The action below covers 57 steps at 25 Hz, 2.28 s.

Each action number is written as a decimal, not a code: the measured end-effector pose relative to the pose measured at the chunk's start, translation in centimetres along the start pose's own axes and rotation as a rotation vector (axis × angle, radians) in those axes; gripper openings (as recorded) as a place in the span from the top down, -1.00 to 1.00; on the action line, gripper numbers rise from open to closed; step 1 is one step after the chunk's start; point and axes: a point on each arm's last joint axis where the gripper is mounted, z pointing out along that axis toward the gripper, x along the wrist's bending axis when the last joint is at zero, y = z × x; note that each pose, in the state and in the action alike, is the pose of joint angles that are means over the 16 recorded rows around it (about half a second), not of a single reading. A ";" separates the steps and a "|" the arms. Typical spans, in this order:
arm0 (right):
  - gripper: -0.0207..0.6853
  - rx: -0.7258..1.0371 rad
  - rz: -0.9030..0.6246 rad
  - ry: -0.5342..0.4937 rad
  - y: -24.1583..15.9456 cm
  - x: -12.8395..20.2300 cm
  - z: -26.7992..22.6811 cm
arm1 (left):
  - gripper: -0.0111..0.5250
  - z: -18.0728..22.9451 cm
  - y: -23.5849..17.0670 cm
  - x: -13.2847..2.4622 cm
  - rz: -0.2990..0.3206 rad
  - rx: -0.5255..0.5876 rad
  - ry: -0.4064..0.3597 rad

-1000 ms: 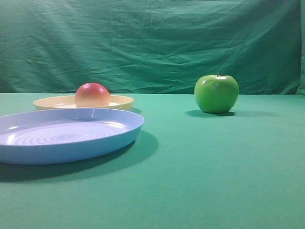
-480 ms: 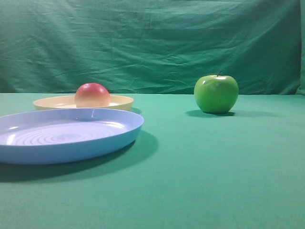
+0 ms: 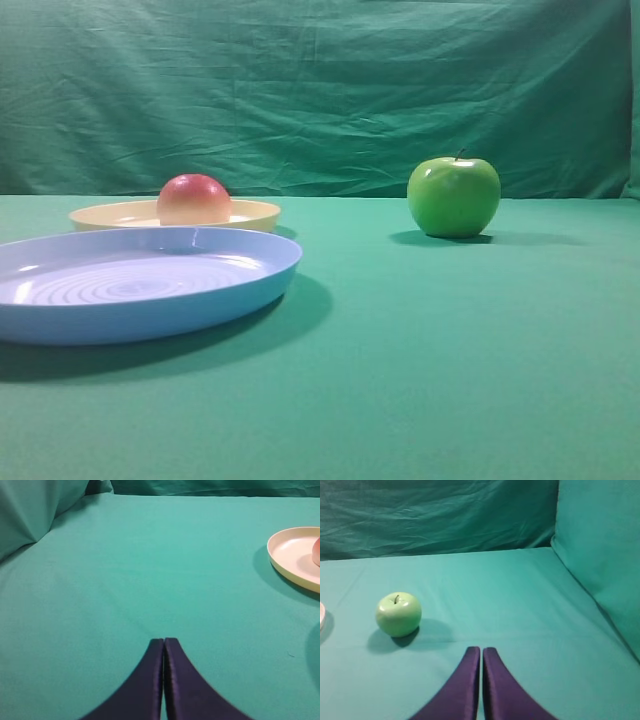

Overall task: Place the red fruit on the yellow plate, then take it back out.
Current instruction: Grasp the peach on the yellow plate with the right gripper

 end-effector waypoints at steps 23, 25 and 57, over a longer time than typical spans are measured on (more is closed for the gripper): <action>0.94 0.026 0.024 -0.069 -9.9 -0.5 2.1 | 0.96 0.0 0.0 0.0 0.000 0.000 0.000; 0.94 0.028 0.024 -0.069 -9.9 -0.5 2.1 | 0.96 0.0 0.0 0.0 0.000 0.000 0.000; 0.94 0.338 -0.081 0.218 6.5 2.2 2.0 | 0.96 0.0 0.0 0.0 -0.002 0.000 0.000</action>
